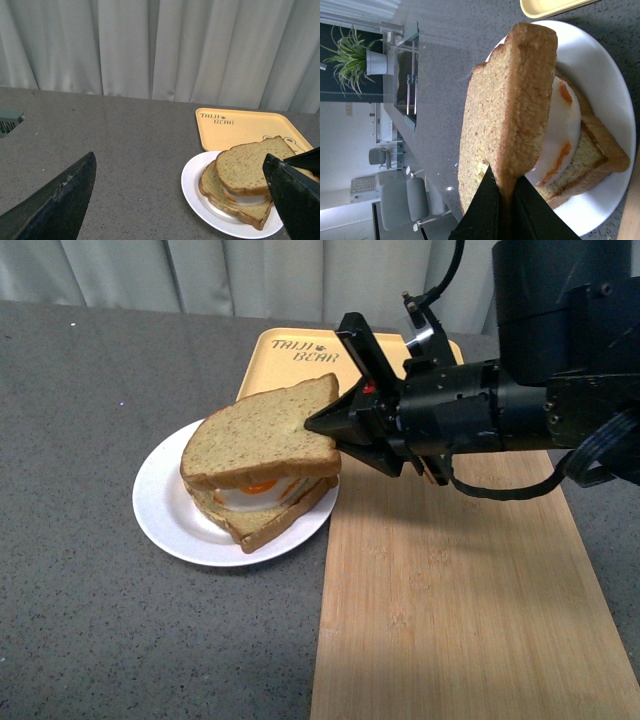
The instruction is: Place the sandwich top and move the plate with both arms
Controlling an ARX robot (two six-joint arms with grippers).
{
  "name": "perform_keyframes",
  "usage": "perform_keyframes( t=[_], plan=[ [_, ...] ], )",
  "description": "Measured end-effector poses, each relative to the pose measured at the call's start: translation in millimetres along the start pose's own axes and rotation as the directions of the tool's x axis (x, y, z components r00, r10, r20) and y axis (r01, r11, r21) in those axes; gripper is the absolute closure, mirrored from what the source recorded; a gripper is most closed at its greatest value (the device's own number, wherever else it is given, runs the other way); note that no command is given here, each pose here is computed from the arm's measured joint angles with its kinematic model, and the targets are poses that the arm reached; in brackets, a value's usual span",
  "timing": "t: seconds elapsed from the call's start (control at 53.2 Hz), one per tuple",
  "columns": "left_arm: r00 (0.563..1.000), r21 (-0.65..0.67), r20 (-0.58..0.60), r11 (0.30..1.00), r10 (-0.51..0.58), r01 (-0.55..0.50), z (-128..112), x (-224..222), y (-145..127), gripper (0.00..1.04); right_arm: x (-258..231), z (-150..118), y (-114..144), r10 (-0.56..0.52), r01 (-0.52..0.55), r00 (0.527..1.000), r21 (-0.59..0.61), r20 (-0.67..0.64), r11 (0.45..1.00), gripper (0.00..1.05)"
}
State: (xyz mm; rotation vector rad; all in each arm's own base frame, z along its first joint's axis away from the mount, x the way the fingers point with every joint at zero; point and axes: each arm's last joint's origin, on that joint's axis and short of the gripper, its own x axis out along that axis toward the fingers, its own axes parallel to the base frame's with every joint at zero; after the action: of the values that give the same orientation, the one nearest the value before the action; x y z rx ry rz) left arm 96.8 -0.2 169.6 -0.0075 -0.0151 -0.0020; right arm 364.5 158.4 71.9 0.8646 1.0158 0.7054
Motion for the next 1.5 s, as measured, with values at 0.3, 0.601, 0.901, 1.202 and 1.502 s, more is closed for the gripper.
perform_keyframes(
  t=[0.3, 0.601, 0.901, 1.202, 1.502],
  plan=[
    [1.000, 0.000, 0.000, 1.000, 0.000, 0.000, 0.0, 0.0, 0.0, 0.07, 20.4, 4.7, 1.4, -0.039, 0.040, 0.999, 0.027, -0.029, 0.999, 1.02],
    [1.000, 0.000, 0.000, 1.000, 0.000, 0.000, 0.0, 0.0, 0.0, 0.07, 0.5, -5.6, -8.8, -0.145, 0.145, 0.989, -0.007, -0.017, 0.989, 0.56],
    [1.000, 0.000, 0.000, 1.000, -0.002, 0.002, 0.1, 0.0, 0.0, 0.07, -41.3, -2.9, 5.8, -0.241, 0.512, 0.768, -0.345, 0.593, 0.787, 0.24],
    [1.000, 0.000, 0.002, 1.000, 0.000, 0.000, 0.2, -0.1, 0.0, 0.07, -144.1, -42.6, 16.0, -0.097, 0.816, 0.362, -0.265, 0.927, 0.514, 0.75],
    [1.000, 0.000, 0.002, 1.000, 0.001, -0.001, 0.1, -0.1, 0.0, 0.07, -185.7, -78.0, 13.9, -0.116, 0.825, 0.385, -0.285, 0.916, 0.488, 1.04]
  ],
)
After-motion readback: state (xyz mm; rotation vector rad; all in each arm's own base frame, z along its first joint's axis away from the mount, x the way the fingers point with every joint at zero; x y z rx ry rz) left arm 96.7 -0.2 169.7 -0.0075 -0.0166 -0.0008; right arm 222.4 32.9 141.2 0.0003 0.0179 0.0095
